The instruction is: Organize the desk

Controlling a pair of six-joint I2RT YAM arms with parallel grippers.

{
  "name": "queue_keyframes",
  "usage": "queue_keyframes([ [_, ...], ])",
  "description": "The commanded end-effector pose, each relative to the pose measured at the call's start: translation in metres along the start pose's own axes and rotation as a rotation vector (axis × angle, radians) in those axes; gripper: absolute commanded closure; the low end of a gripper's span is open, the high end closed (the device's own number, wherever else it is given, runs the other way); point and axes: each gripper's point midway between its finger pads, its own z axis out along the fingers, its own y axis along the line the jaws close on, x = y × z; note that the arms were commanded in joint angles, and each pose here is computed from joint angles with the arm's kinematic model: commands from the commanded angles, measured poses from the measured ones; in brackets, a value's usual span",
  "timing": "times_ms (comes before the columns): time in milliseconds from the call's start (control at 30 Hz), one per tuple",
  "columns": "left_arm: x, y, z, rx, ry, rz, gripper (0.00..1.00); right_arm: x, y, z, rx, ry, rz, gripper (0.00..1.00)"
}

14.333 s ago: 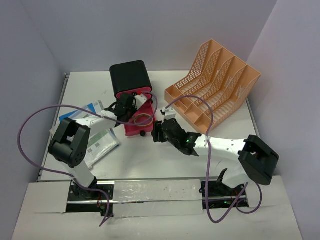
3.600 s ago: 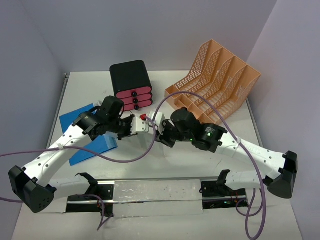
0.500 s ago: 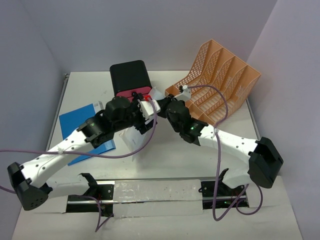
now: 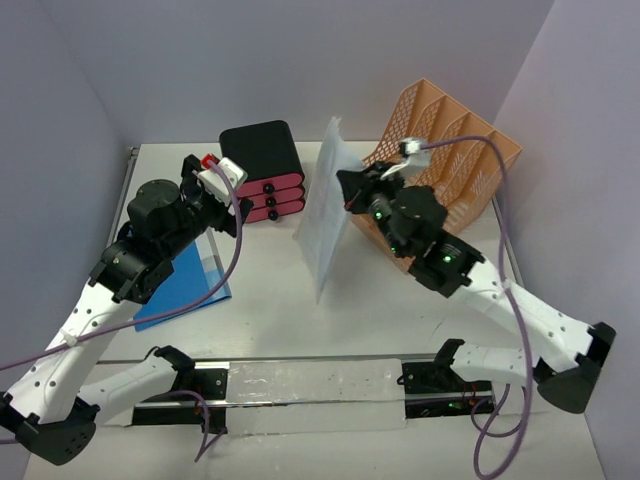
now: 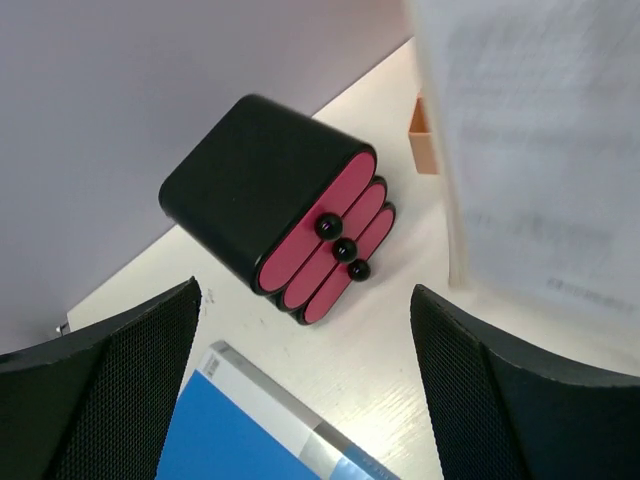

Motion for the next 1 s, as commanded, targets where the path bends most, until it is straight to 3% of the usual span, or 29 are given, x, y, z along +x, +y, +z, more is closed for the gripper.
queue_keyframes([
  [0,0.009,-0.001,0.007,0.008,0.009,-0.032,0.09,-0.097,-0.009,-0.036,0.085,-0.225,0.001,1.0],
  [267,0.014,-0.001,0.016,0.009,0.025,-0.049,0.09,-0.198,-0.048,-0.067,0.39,-0.506,-0.111,1.0],
  [467,0.024,-0.002,0.023,0.005,0.038,-0.048,0.09,-0.247,-0.053,-0.05,0.526,-0.634,-0.268,1.0],
  [967,0.054,-0.002,0.042,0.0,0.1,-0.033,0.1,-0.269,-0.086,0.021,0.725,-0.729,-0.455,1.0],
])
